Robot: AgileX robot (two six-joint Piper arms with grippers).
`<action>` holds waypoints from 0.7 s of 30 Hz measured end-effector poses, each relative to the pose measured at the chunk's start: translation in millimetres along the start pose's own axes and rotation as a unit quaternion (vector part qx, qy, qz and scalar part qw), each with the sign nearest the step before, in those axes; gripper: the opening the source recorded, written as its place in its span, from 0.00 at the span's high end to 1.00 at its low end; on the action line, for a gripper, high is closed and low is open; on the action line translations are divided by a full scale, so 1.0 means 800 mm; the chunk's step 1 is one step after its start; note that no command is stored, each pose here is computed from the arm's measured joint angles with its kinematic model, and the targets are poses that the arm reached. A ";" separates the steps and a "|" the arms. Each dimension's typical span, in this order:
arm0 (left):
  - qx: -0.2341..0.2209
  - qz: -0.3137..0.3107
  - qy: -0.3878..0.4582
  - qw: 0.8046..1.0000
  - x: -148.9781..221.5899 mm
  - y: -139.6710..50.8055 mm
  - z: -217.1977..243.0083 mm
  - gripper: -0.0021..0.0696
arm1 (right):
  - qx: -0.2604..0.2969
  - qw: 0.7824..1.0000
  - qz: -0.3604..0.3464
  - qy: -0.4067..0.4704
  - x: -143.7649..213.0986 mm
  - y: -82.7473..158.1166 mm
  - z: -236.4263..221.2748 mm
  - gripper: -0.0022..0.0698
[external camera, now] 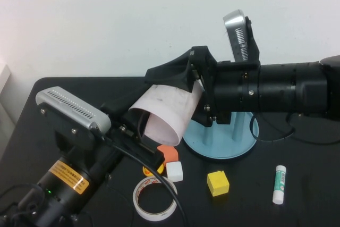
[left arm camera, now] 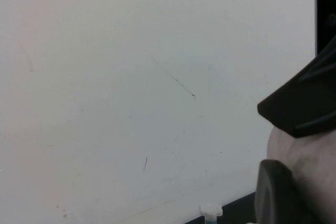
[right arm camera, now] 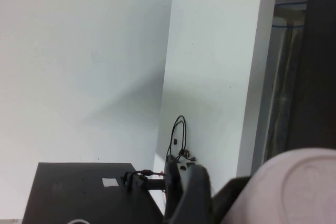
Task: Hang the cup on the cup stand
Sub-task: Adjust the cup with two arms, then place the cup on the cup holder
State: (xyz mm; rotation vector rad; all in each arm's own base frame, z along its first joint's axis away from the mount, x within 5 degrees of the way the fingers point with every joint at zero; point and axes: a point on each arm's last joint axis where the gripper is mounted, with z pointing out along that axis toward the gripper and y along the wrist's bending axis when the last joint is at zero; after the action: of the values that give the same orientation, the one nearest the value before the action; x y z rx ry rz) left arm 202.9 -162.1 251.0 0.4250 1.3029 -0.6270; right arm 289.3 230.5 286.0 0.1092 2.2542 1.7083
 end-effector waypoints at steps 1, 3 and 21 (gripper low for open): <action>-0.001 -0.002 0.000 1.000 0.000 0.000 0.000 0.87 | 0.000 1.000 -0.006 0.000 0.000 0.000 0.000 0.17; -0.001 -0.004 0.000 1.000 0.000 0.000 0.000 0.77 | -0.001 1.000 -0.012 0.000 0.000 0.000 0.000 0.18; 0.015 -0.060 0.047 0.997 0.020 -0.005 -0.054 0.46 | 0.059 0.904 -0.410 -0.109 -0.077 0.008 -0.045 0.18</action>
State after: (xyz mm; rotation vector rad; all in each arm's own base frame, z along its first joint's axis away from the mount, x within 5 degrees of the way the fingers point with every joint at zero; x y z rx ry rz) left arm 170.3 -141.4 225.8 0.4078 1.4183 -0.7360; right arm 336.3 183.6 312.9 -0.5244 1.8272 1.0406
